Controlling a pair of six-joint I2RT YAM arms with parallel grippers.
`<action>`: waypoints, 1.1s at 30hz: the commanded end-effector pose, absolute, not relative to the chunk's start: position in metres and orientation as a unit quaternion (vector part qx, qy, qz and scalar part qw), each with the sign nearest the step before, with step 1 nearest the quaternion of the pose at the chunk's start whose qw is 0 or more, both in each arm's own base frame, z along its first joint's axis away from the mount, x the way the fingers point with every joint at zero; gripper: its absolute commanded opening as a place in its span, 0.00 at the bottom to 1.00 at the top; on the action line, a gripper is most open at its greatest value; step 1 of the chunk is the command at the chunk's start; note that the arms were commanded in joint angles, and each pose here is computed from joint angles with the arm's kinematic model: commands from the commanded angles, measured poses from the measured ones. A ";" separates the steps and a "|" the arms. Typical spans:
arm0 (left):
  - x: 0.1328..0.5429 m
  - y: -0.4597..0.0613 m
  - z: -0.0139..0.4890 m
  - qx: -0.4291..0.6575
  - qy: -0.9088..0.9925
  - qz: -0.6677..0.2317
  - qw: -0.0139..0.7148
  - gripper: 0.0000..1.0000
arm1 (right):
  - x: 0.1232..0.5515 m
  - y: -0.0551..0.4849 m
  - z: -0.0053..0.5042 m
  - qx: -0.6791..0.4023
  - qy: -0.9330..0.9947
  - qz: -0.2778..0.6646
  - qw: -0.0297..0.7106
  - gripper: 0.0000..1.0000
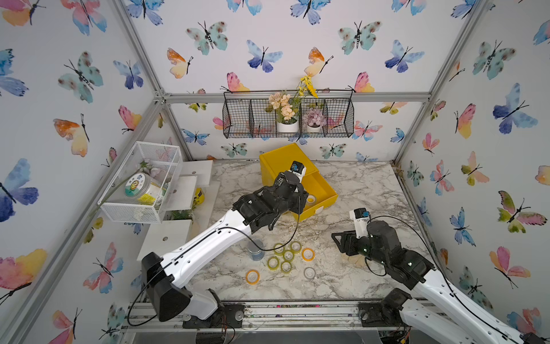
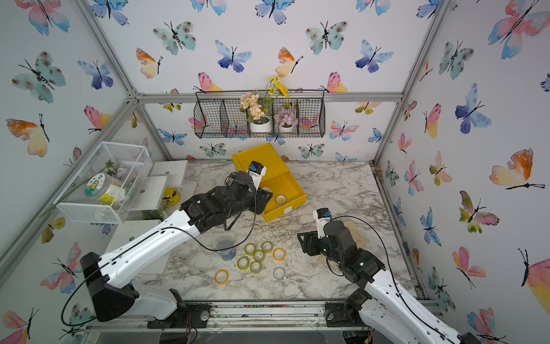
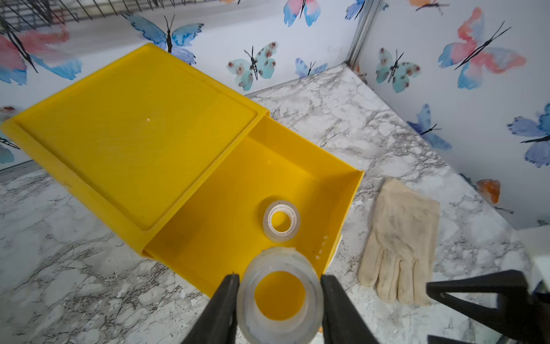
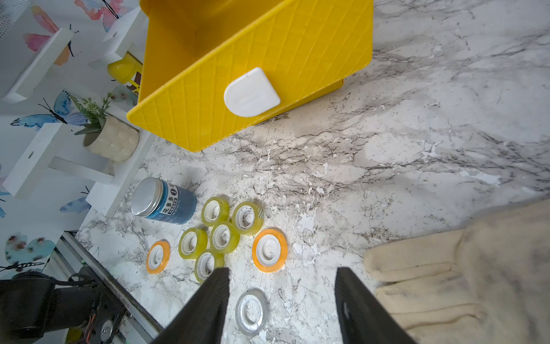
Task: Place the transparent tape into the drawer according to color
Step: Place the tape in the drawer.
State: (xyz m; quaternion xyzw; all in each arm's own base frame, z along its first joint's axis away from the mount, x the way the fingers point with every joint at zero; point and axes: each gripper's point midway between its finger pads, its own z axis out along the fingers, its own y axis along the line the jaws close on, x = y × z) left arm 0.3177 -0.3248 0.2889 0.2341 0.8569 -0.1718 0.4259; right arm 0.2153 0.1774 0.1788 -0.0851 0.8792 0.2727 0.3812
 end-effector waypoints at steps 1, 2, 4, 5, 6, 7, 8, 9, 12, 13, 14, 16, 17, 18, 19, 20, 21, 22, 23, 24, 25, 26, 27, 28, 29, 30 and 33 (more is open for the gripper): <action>0.325 -0.339 0.258 0.269 0.869 -0.160 0.383 0.29 | 0.219 0.173 0.189 -0.073 0.876 0.269 0.393 0.62; 0.330 -0.341 0.251 0.269 0.873 -0.156 0.376 0.29 | 0.218 0.173 0.189 -0.073 0.876 0.270 0.392 0.62; 0.336 -0.346 0.246 0.268 0.875 -0.155 0.371 0.30 | 0.218 0.173 0.186 -0.072 0.878 0.269 0.389 0.62; 0.339 -0.348 0.244 0.266 0.876 -0.157 0.371 0.30 | 0.218 0.174 0.185 -0.072 0.878 0.271 0.388 0.62; 0.341 -0.349 0.243 0.264 0.876 -0.157 0.372 0.31 | 0.217 0.174 0.185 -0.072 0.878 0.272 0.387 0.62; 0.343 -0.351 0.242 0.264 0.877 -0.157 0.370 0.34 | 0.217 0.175 0.185 -0.073 0.878 0.274 0.386 0.62; 0.345 -0.351 0.239 0.263 0.878 -0.155 0.367 0.36 | 0.217 0.175 0.184 -0.072 0.879 0.274 0.384 0.62; 0.346 -0.351 0.238 0.263 0.880 -0.153 0.366 0.38 | 0.216 0.175 0.184 -0.073 0.879 0.274 0.384 0.62; 0.350 -0.352 0.231 0.265 0.882 -0.148 0.362 0.46 | 0.216 0.175 0.182 -0.073 0.880 0.274 0.381 0.62; 0.352 -0.351 0.230 0.262 0.882 -0.146 0.363 0.50 | 0.216 0.175 0.181 -0.074 0.880 0.273 0.380 0.62; 0.354 -0.351 0.231 0.258 0.882 -0.148 0.365 0.55 | 0.215 0.175 0.180 -0.075 0.881 0.273 0.379 0.62; 0.356 -0.351 0.235 0.255 0.880 -0.155 0.369 0.61 | 0.215 0.175 0.178 -0.078 0.883 0.270 0.375 0.63; 0.356 -0.353 0.239 0.256 0.878 -0.159 0.373 0.65 | 0.214 0.175 0.177 -0.078 0.884 0.270 0.373 0.63; 0.357 -0.352 0.241 0.255 0.877 -0.160 0.375 0.68 | 0.214 0.175 0.176 -0.080 0.885 0.269 0.371 0.63; 0.357 -0.353 0.242 0.255 0.877 -0.159 0.375 0.70 | 0.213 0.175 0.176 -0.081 0.886 0.269 0.369 0.63; 0.357 -0.353 0.243 0.255 0.876 -0.158 0.376 0.72 | 0.213 0.175 0.175 -0.082 0.886 0.269 0.368 0.63; 0.358 -0.351 0.244 0.254 0.877 -0.155 0.377 0.73 | 0.212 0.176 0.175 -0.084 0.886 0.271 0.367 0.63; 0.358 -0.352 0.249 0.252 0.877 -0.157 0.378 0.73 | 0.211 0.177 0.175 -0.087 0.885 0.274 0.365 0.63; 0.356 -0.352 0.258 0.251 0.876 -0.163 0.378 0.75 | 0.209 0.178 0.173 -0.091 0.885 0.277 0.362 0.63; 0.353 -0.352 0.265 0.251 0.874 -0.172 0.378 0.78 | 0.208 0.180 0.170 -0.095 0.887 0.278 0.356 0.63; 0.348 -0.353 0.276 0.253 0.870 -0.187 0.380 0.81 | 0.206 0.181 0.166 -0.100 0.889 0.278 0.350 0.64; 0.342 -0.355 0.287 0.255 0.863 -0.207 0.383 0.84 | 0.204 0.182 0.161 -0.106 0.892 0.279 0.340 0.63; 0.336 -0.356 0.297 0.258 0.856 -0.225 0.388 0.87 | 0.202 0.184 0.155 -0.111 0.895 0.278 0.331 0.64; 0.330 -0.357 0.305 0.259 0.847 -0.246 0.394 0.90 | 0.200 0.185 0.149 -0.115 0.899 0.277 0.319 0.64; 0.325 -0.356 0.313 0.256 0.839 -0.263 0.402 0.91 | 0.198 0.187 0.143 -0.121 0.902 0.278 0.308 0.64; 0.320 -0.354 0.316 0.253 0.834 -0.274 0.406 0.92 | 0.197 0.188 0.139 -0.123 0.904 0.278 0.301 0.64; 0.303 -0.344 0.327 0.243 0.817 -0.307 0.422 0.99 | 0.194 0.189 0.130 -0.127 0.906 0.280 0.291 0.64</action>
